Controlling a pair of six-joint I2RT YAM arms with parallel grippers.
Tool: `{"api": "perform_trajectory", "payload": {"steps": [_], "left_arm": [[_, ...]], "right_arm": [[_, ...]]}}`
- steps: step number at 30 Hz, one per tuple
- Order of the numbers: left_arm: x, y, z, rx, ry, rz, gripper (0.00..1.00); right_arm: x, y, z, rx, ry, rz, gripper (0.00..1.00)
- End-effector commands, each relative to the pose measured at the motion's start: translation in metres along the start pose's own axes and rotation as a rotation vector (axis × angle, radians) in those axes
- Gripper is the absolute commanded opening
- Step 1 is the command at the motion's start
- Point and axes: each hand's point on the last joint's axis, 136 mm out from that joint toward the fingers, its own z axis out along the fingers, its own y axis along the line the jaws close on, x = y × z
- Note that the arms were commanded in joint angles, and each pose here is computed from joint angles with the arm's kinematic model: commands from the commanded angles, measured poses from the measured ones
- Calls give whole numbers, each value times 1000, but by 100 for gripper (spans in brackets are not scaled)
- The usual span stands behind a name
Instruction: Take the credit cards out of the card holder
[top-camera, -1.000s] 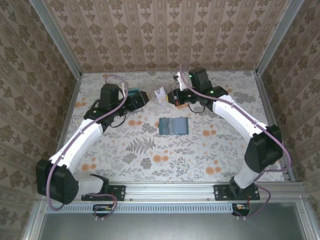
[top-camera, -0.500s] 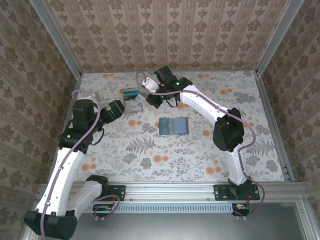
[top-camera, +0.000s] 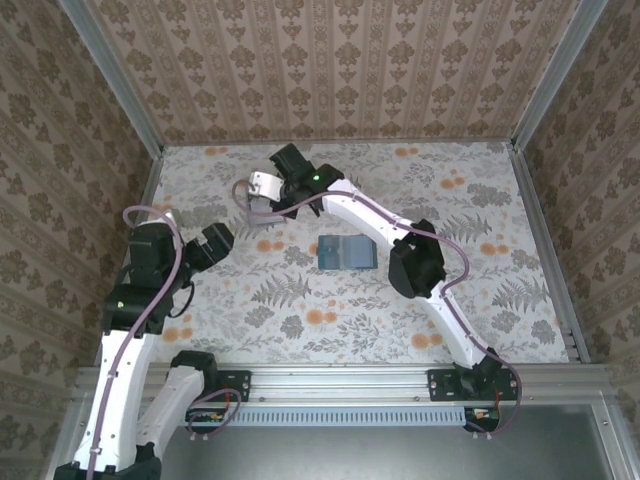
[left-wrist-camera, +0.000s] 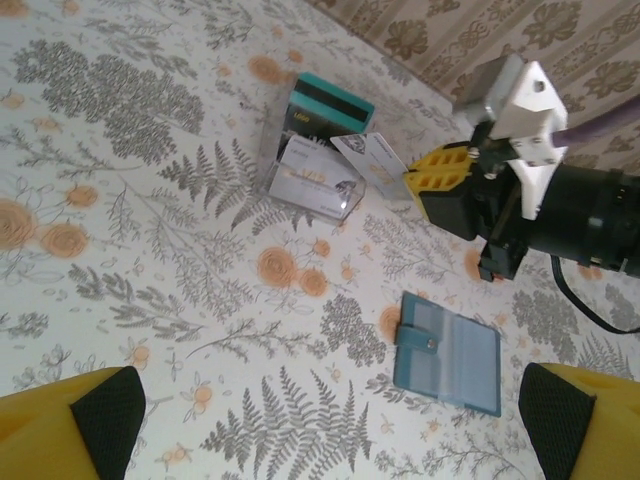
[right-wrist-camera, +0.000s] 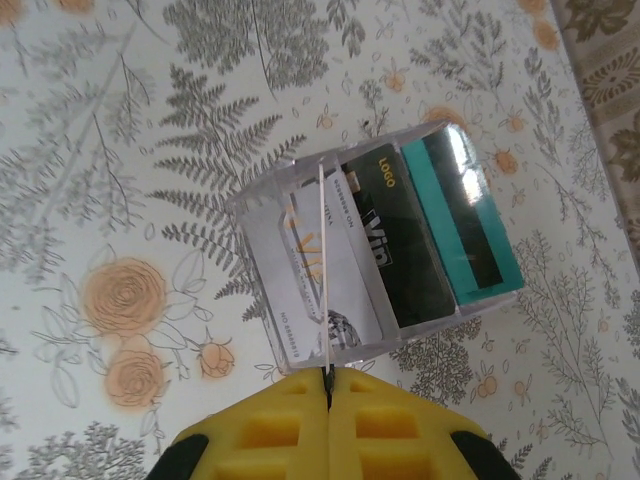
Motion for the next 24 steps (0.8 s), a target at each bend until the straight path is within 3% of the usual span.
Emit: {"api": "perform_trajectory", "payload": {"steps": [1, 12, 24], "left_arm": [[10, 14, -5, -54, 21, 9, 100], [14, 19, -8, -68, 32, -1, 100], [17, 23, -5, -71, 36, -10, 100]], "right_arm": [[-2, -11, 16, 93, 23, -98, 0], [1, -20, 38, 151, 18, -112, 0], [-14, -28, 27, 168, -35, -123, 0]]}}
